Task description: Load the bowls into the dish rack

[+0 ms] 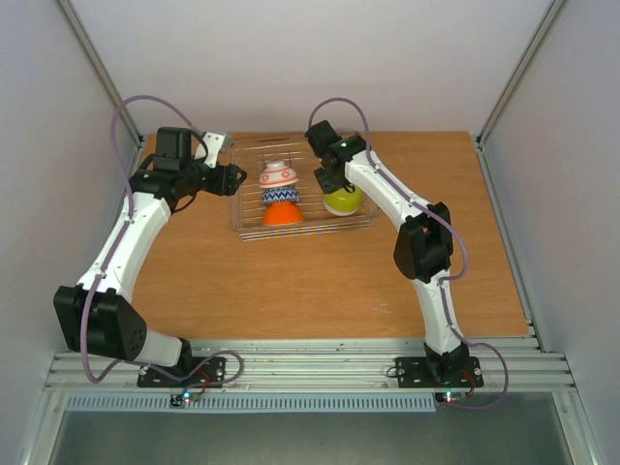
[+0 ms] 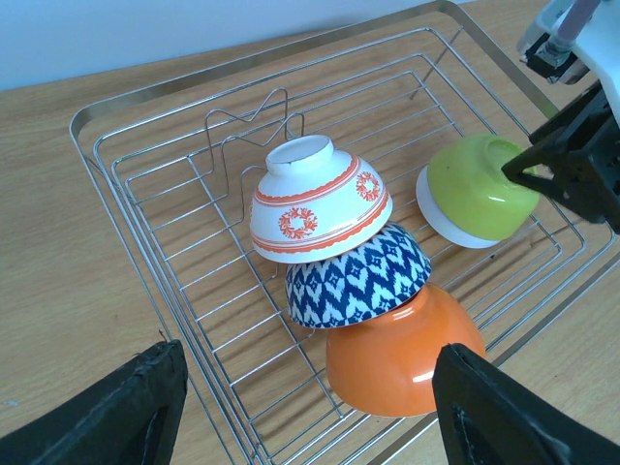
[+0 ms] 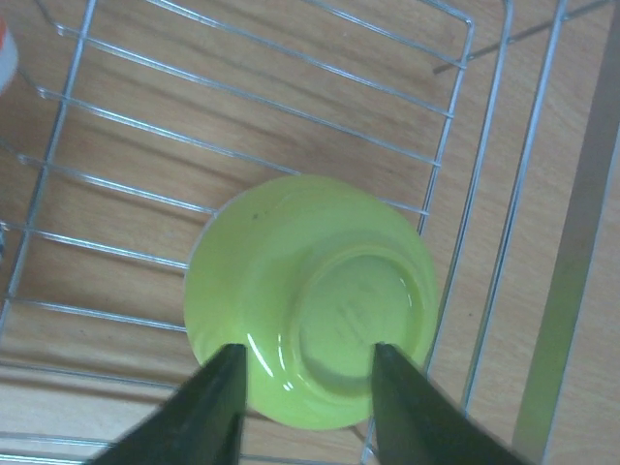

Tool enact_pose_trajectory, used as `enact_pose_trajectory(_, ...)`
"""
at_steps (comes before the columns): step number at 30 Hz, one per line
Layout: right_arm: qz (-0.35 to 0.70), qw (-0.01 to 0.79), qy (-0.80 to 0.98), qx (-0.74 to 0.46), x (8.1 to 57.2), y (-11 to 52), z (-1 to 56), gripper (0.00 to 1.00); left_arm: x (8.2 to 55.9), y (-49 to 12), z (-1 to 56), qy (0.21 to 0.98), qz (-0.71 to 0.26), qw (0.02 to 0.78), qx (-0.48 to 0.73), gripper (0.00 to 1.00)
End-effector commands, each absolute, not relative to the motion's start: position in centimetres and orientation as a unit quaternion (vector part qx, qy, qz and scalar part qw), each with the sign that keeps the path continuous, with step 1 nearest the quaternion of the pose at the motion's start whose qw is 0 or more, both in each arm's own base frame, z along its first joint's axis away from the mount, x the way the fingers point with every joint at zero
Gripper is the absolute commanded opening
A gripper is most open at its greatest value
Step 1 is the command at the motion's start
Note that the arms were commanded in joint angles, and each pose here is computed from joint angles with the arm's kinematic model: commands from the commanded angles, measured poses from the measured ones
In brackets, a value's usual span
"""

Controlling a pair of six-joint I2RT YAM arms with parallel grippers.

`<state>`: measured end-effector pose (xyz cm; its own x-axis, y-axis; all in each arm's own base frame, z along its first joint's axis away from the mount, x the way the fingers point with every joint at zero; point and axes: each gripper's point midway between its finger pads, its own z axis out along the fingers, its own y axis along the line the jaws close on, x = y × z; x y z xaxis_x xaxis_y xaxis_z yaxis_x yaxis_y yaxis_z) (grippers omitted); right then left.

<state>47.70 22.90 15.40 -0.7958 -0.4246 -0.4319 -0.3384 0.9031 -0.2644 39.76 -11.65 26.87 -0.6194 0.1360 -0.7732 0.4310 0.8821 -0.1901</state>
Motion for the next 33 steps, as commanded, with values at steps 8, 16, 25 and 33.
enact_pose_trajectory(8, -0.061, 0.257, 0.949, -0.173, 46.8, 21.9, 16.0, 0.91, 40.2, -11.7, 26.8, 0.877, -0.179, 0.414, 0.166, 0.71)
enact_pose_trajectory(16, 0.032, 0.250, 0.962, -0.108, 47.6, 20.4, 15.0, 0.94, 40.3, -11.7, 26.7, 0.877, -0.179, 0.414, 0.166, 0.71)
enact_pose_trajectory(25, 0.063, 0.235, 0.963, -0.120, 48.3, 21.0, 13.8, 0.98, 40.3, -11.7, 26.8, 0.877, -0.178, 0.415, 0.166, 0.71)
enact_pose_trajectory(33, 0.017, 0.225, 0.965, -0.138, 48.9, 20.3, 12.5, 0.99, 40.4, -11.7, 26.5, 0.878, -0.177, 0.412, 0.166, 0.71)
